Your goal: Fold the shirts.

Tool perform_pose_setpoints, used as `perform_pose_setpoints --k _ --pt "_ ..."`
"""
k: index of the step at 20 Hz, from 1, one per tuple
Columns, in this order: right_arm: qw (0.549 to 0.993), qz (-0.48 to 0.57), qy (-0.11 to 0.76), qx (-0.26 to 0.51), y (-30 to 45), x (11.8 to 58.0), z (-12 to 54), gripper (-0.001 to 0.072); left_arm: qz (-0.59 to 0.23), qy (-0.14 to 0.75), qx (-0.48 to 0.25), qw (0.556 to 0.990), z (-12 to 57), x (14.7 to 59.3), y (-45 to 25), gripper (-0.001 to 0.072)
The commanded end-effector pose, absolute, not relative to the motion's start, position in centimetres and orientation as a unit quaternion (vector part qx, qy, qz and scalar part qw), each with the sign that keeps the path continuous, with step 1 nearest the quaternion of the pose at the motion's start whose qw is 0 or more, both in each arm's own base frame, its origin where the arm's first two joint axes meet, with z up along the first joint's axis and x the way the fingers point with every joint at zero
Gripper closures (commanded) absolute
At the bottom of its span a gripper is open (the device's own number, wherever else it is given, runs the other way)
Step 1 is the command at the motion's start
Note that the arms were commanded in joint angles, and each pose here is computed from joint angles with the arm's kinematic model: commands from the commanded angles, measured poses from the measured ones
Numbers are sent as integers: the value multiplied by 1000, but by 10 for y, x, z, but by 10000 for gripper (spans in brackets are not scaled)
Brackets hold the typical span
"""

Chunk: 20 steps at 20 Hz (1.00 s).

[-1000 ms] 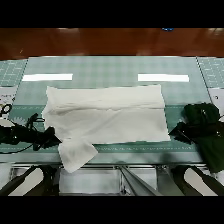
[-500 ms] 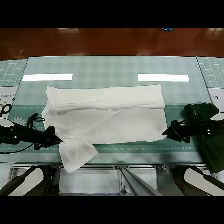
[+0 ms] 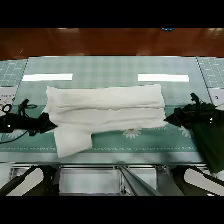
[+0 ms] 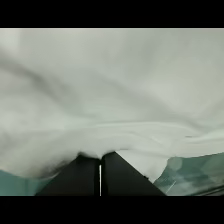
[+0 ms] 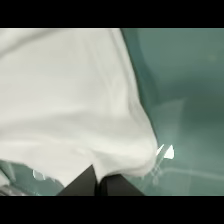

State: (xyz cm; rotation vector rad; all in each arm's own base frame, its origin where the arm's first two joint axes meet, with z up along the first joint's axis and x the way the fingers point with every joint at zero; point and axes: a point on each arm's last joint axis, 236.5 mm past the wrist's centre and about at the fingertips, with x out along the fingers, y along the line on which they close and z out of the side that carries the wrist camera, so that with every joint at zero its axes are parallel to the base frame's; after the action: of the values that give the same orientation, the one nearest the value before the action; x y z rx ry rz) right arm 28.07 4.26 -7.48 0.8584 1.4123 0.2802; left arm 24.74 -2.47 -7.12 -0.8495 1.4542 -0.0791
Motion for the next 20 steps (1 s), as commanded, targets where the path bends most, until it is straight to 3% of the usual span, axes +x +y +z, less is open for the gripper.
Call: perform_pose_setpoints --k 1,9,20 --pt "683 147 616 364 50 322 -58 688 -48 590 -398 701 -43 308 -16 691" --pt "719 159 589 332 54 428 -42 687 -81 582 -384 712 -35 405 -14 691" --pt "718 145 598 325 39 462 -67 687 -96 591 -373 709 -62 464 -20 691"
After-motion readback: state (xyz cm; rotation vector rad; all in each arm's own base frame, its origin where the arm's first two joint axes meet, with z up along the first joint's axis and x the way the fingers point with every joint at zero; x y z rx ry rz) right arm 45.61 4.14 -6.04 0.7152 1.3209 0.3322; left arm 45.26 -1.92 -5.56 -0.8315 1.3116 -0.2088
